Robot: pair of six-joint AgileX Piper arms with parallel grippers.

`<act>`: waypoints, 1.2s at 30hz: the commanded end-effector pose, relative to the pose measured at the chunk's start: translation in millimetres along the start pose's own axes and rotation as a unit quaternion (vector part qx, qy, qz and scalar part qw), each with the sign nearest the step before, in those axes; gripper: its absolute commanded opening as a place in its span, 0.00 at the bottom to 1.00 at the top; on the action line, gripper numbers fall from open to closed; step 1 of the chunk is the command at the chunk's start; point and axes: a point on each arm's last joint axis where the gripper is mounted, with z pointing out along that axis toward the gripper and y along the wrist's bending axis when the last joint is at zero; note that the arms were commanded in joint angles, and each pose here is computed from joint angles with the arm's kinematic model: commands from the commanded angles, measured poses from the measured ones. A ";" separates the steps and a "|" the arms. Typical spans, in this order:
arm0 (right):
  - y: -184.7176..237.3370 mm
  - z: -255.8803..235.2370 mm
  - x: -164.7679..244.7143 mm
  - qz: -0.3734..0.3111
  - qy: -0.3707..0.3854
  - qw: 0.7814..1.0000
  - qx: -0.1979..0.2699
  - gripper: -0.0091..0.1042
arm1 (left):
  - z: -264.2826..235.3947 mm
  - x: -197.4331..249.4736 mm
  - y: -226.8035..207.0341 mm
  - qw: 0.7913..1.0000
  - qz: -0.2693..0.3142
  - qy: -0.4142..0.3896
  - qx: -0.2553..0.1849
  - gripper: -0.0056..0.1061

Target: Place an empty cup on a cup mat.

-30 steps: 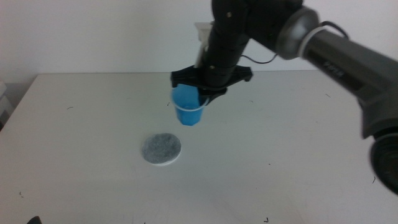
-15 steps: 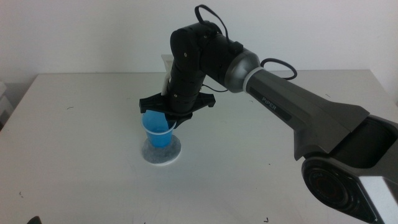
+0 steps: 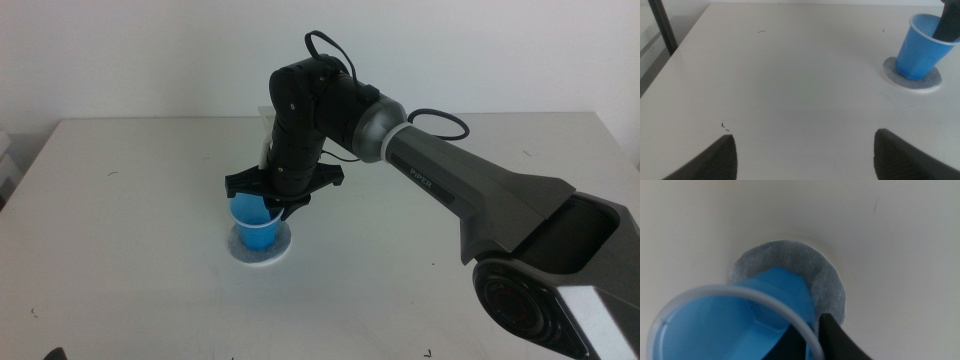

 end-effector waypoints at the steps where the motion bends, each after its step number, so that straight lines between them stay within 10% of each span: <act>1: 7.2 -45.8 -2.6 -0.020 -0.025 0.999 -0.008 0.22 | -1.6 -8.3 -1.0 0.999 -0.006 -0.042 0.005 0.99; 15: 8.6 -110.8 -5.5 -0.026 -0.093 0.995 -0.006 0.76 | -1.6 -8.3 -1.0 0.999 -0.006 -0.042 0.005 0.99; 36: -99.8 -318.8 99.8 0.053 -0.237 0.968 0.058 0.77 | -1.6 -8.3 -1.0 0.999 -0.006 -0.042 0.005 0.99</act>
